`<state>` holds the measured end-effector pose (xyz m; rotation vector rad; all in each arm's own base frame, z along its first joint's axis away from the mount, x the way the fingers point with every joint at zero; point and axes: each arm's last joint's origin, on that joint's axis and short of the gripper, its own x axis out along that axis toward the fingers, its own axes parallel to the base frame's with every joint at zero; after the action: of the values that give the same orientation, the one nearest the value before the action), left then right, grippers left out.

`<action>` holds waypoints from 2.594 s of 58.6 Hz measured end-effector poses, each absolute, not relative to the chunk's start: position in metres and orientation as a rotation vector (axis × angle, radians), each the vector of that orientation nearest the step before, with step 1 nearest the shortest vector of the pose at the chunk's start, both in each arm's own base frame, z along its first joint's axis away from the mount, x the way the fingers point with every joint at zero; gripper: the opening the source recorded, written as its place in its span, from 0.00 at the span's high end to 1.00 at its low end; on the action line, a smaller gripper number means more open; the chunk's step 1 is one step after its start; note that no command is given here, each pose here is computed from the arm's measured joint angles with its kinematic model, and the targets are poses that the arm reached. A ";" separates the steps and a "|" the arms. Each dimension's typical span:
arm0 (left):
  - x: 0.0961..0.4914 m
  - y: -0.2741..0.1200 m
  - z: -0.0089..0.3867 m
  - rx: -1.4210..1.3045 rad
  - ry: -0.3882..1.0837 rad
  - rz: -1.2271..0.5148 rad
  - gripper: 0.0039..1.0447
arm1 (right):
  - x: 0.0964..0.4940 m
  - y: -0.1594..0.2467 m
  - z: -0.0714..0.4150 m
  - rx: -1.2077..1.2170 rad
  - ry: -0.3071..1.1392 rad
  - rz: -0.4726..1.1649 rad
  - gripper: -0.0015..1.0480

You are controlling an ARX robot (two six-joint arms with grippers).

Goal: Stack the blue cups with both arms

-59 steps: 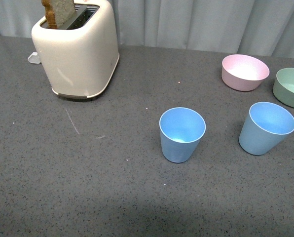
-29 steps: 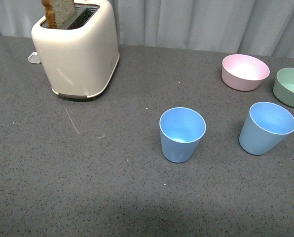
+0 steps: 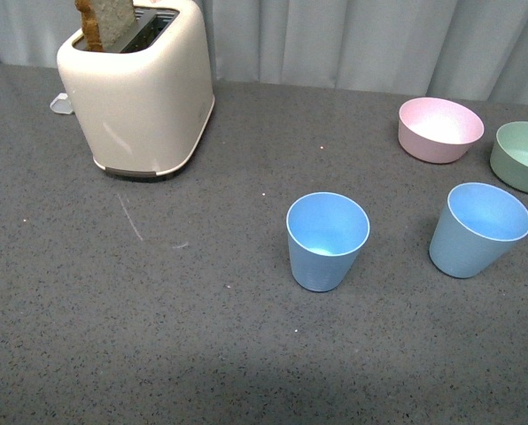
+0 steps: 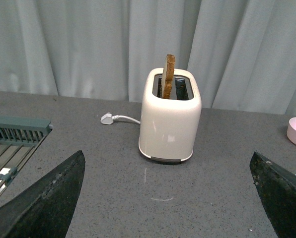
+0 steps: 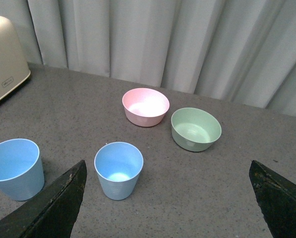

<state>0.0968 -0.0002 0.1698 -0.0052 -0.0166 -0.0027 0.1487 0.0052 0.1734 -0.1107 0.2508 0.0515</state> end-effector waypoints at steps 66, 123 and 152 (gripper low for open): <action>0.097 0.000 0.170 -0.005 -0.017 -0.003 0.06 | 0.332 0.010 0.084 0.201 1.042 -0.118 0.31; 0.097 0.000 0.170 -0.005 -0.017 -0.003 0.06 | 0.329 0.052 0.163 0.493 1.003 0.218 0.99; 0.097 0.000 0.170 -0.005 -0.017 -0.003 0.06 | 0.323 0.097 0.162 0.433 1.089 0.320 0.99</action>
<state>0.0968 -0.0002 0.1698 -0.0052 -0.0166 -0.0027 0.3229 0.0974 0.1623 0.4330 1.0890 0.3196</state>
